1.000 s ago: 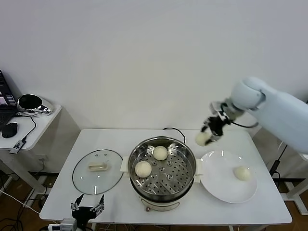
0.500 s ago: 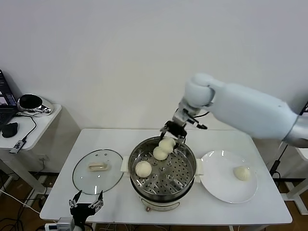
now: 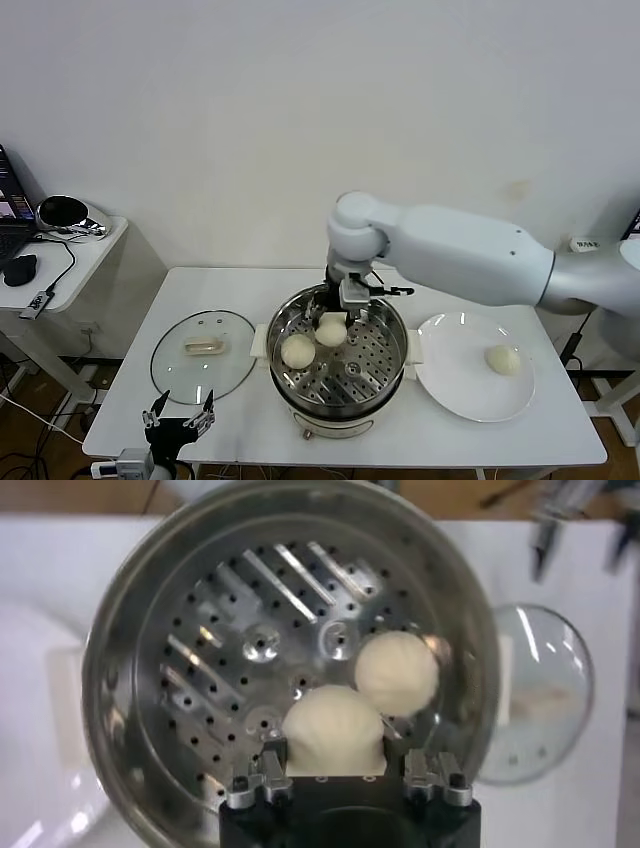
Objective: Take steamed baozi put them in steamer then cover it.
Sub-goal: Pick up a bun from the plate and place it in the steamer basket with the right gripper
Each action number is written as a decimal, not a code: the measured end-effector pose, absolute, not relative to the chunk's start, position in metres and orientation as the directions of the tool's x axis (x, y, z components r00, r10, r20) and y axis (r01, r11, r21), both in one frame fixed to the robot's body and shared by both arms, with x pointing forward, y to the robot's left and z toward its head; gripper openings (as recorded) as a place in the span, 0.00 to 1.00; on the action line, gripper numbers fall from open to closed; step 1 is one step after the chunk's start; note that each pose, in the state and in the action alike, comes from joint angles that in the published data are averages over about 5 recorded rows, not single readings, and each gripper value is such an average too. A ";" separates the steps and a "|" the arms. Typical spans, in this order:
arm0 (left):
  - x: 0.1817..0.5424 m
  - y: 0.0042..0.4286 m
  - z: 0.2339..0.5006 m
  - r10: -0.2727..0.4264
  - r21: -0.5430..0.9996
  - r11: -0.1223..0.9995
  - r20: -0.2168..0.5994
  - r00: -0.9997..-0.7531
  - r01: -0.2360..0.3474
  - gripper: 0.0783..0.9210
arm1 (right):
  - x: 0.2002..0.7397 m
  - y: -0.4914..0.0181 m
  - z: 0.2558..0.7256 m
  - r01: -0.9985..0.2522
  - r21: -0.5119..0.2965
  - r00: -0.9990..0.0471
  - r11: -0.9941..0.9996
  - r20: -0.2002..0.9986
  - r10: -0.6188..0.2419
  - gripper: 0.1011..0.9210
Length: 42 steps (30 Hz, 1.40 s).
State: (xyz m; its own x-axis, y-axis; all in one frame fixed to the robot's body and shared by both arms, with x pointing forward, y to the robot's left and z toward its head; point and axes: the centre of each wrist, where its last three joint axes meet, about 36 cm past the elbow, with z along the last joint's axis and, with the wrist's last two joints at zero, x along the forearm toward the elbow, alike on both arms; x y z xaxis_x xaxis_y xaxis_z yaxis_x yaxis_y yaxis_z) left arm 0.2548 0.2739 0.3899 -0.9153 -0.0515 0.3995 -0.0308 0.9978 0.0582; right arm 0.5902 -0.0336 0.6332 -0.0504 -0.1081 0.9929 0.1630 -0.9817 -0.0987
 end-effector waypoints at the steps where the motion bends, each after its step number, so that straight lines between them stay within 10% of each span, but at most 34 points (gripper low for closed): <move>1: 0.255 0.274 0.390 -0.051 0.058 0.998 0.399 -0.915 -0.031 0.88 | 0.588 -0.032 0.632 0.175 -0.093 -0.046 -0.980 0.994 -0.103 0.60; 33: 0.253 0.271 0.392 -0.041 0.054 0.998 0.397 -0.917 -0.022 0.88 | 0.545 -0.019 0.591 0.055 -0.076 0.140 -0.996 0.988 -0.068 0.60; 42: 0.255 0.270 0.389 -0.039 0.050 0.999 0.400 -0.916 -0.020 0.88 | 0.547 -0.025 0.596 0.022 -0.098 0.133 -0.995 0.987 -0.094 0.82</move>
